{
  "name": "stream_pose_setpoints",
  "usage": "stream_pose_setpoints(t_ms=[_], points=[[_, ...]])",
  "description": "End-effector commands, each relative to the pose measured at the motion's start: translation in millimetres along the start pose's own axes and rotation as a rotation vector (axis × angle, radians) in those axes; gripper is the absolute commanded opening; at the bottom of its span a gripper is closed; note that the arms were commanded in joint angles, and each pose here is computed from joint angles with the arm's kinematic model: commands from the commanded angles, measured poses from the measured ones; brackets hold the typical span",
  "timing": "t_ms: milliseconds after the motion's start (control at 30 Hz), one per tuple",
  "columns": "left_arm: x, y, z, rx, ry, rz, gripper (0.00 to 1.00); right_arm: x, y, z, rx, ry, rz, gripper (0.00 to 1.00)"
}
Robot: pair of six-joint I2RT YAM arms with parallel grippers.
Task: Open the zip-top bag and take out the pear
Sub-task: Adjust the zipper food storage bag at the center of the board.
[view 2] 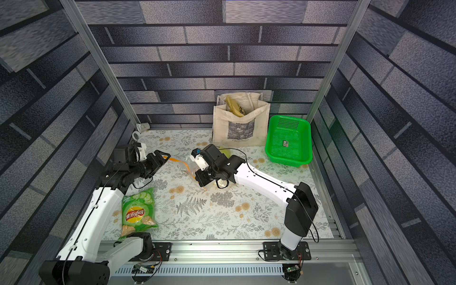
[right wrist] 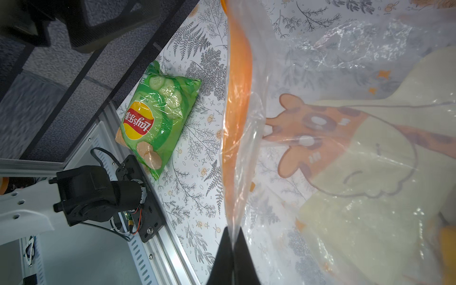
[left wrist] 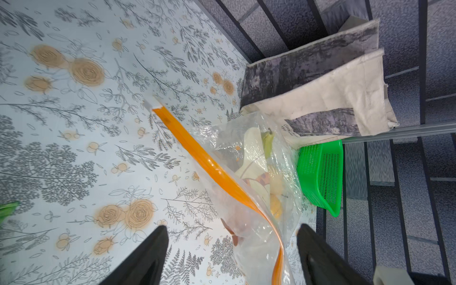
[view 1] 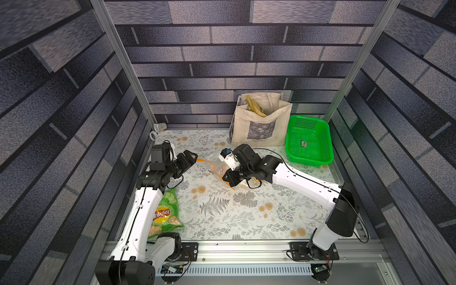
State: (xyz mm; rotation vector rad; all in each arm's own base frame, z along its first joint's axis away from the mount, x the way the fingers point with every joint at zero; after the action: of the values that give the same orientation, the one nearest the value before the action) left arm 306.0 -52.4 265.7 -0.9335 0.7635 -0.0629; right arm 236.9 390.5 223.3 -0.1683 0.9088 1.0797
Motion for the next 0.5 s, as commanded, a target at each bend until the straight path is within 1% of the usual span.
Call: stream_pose_setpoints(t_ms=[0,67,133,200,300,367,467], points=[[-8.7,13.4,-1.4,-0.017,0.046,0.021,0.88,-10.7,-0.4,8.8,0.013,-0.051,0.025,0.00],[-3.5,21.6,2.8,-0.080,0.058,-0.001,0.89,-9.9,3.4,8.3,0.014,-0.051,0.061,0.00],[0.3,28.4,10.2,-0.136,0.041,-0.034,0.89,-9.6,8.2,6.5,0.019,-0.053,0.103,0.00],[1.3,33.0,18.3,-0.162,0.015,-0.057,0.89,-10.5,9.1,4.3,0.037,-0.060,0.124,0.00],[1.3,47.9,28.8,-0.197,-0.011,-0.045,0.87,-15.4,6.5,3.5,0.081,-0.088,0.148,0.00],[1.8,64.3,34.2,-0.242,-0.024,-0.021,0.83,-20.0,3.7,3.6,0.108,-0.103,0.153,0.00],[8.5,83.7,40.2,-0.292,-0.032,-0.030,0.68,-27.9,2.1,2.9,0.128,-0.121,0.165,0.00]])
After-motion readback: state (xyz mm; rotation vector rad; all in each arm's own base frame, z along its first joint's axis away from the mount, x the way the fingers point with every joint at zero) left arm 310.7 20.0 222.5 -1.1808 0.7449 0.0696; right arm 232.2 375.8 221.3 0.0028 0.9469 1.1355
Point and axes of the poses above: each gripper's point midway between its finger pads, its own x axis out along the fingers, its own y axis along the line the jaws close on, z = x × y, the point moved 1 cm from there along -x, back along the fingers, and after that the axes turned 8 degrees about -x, right-handed, at the moved point
